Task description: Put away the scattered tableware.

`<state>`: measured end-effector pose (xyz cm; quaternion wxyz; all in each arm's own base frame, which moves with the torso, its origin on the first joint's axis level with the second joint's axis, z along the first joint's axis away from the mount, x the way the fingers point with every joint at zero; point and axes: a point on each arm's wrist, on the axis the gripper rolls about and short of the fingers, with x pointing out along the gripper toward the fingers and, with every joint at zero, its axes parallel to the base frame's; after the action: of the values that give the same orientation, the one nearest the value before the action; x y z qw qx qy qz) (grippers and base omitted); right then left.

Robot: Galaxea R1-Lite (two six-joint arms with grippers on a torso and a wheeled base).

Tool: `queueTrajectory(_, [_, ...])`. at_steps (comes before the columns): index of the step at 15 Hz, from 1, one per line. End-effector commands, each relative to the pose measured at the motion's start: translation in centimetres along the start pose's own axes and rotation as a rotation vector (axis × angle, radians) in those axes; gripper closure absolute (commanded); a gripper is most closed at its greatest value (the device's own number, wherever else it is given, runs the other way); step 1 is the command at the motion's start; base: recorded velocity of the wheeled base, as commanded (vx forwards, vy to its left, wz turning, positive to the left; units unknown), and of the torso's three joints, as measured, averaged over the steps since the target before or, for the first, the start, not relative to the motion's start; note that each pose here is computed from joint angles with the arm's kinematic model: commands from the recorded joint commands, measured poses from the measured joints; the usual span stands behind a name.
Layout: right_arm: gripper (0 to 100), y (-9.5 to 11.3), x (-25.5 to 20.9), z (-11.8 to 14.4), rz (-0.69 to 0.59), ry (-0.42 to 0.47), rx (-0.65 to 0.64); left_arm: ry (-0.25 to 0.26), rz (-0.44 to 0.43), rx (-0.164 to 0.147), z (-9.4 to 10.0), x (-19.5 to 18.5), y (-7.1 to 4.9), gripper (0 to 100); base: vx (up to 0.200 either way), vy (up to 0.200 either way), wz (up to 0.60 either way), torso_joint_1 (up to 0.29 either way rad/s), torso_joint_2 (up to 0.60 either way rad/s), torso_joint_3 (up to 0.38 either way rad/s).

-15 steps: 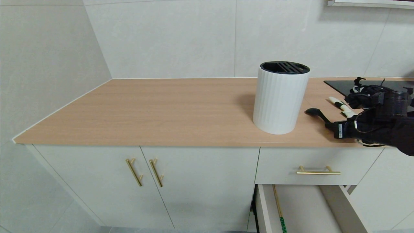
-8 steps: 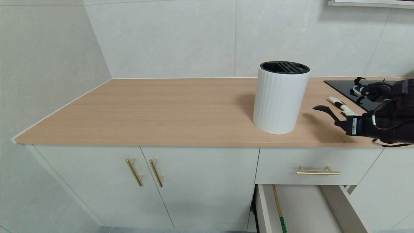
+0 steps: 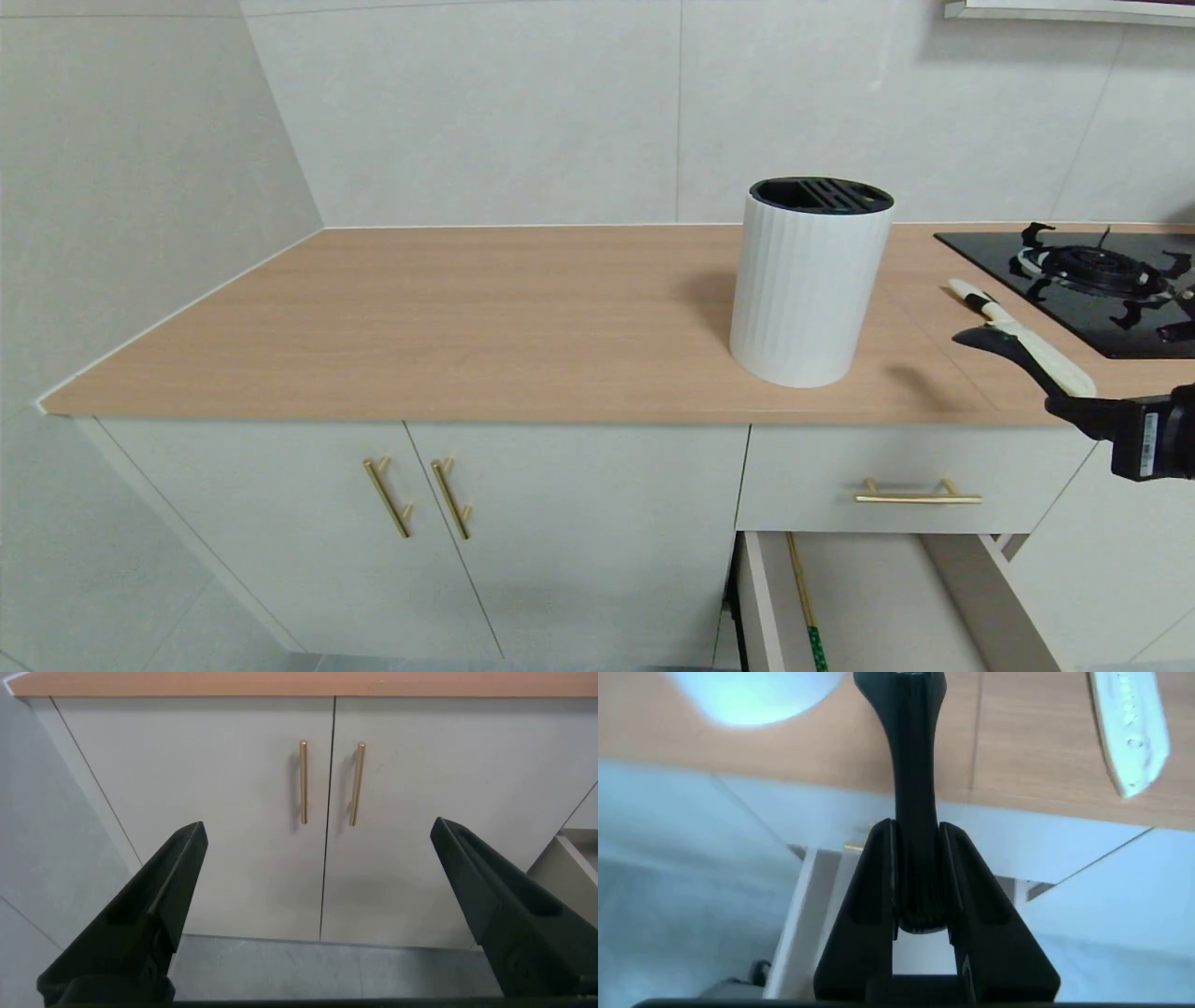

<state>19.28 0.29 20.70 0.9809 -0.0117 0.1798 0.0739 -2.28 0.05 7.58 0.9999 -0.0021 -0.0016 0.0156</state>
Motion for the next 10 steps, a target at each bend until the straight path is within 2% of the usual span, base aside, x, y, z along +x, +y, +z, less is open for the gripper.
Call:
queueTrajectory(1, [100, 0.5, -1.6, -0.3, 0.012, -0.035, -0.040, 0.000, 0.001, 0.000, 0.0, 0.0, 0.0, 0, 0.000, 0.000, 0.00, -0.032, 0.05, 0.046])
queueTrajectory(2, [100, 1.2, -1.5, -0.9, 0.049, -0.016, -0.072, 0.000, 0.001, 0.000, 0.0, 0.0, 0.0, 0, 0.000, 0.000, 0.00, -0.105, 0.26, 0.159])
queueTrajectory(5, [100, 1.6, -1.3, -2.0, 0.072, 0.022, -0.151, 0.000, 0.001, 0.000, 0.0, 0.0, 0.0, 0, 0.000, 0.000, 0.00, -0.157, 0.41, 0.246])
queueTrajectory(10, [100, 3.3, -2.0, -2.9, 0.167, 0.024, -0.205, 0.000, 0.001, 0.000, 0.0, 0.0, 0.0, 0, 0.000, 0.000, 0.00, -0.175, 0.47, 0.294])
